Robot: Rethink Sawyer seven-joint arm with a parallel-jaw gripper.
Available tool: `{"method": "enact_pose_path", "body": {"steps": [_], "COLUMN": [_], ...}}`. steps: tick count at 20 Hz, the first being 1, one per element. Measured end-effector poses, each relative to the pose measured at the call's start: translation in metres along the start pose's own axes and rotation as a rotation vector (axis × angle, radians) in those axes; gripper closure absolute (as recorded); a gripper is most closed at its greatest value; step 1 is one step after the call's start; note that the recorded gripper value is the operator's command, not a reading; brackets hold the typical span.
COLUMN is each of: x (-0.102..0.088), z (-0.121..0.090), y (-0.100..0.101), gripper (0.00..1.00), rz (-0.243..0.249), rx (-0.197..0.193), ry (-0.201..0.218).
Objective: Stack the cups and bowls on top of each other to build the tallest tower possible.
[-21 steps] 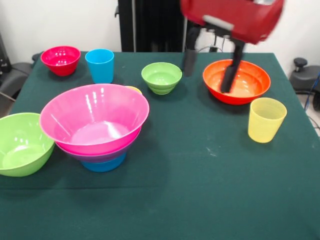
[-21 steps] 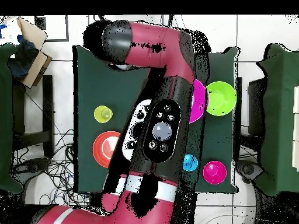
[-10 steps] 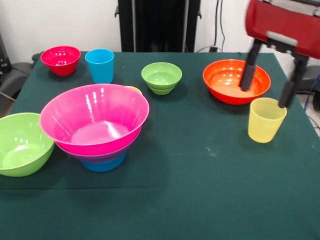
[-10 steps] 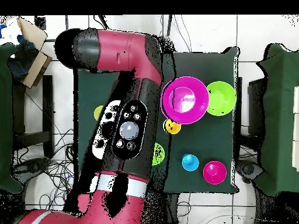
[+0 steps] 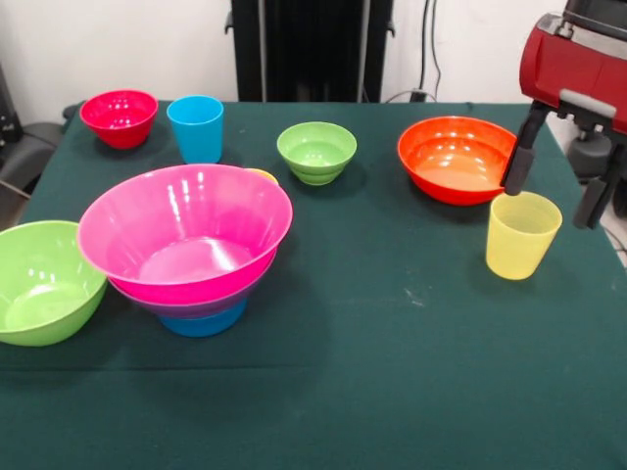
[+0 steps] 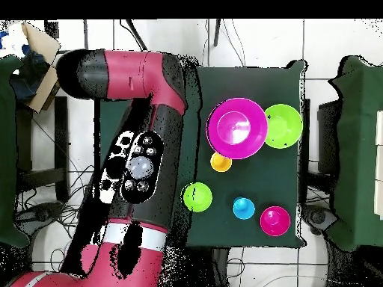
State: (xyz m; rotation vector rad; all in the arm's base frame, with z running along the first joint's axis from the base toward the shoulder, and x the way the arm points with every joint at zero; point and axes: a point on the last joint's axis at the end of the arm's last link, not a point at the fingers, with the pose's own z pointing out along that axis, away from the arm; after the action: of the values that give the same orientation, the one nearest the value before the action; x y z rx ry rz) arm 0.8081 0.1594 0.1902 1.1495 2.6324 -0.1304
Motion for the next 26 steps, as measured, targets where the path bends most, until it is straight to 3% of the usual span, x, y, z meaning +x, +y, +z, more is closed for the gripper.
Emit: {"method": "enact_pose_path", "body": {"steps": [8,15,19,26], "x": [0.014,0.031,0.047,0.089], "z": [0.013,0.042,0.064,0.101], "y": [-0.012,-0.018,-0.017,-0.016], "gripper": [0.0,0.0,0.0,0.0], "rz": [-0.003,-0.011,-0.011,0.008], "rx": [0.037,0.055,0.066,0.109], "ry": [0.017,0.019,0.016,0.05]}}
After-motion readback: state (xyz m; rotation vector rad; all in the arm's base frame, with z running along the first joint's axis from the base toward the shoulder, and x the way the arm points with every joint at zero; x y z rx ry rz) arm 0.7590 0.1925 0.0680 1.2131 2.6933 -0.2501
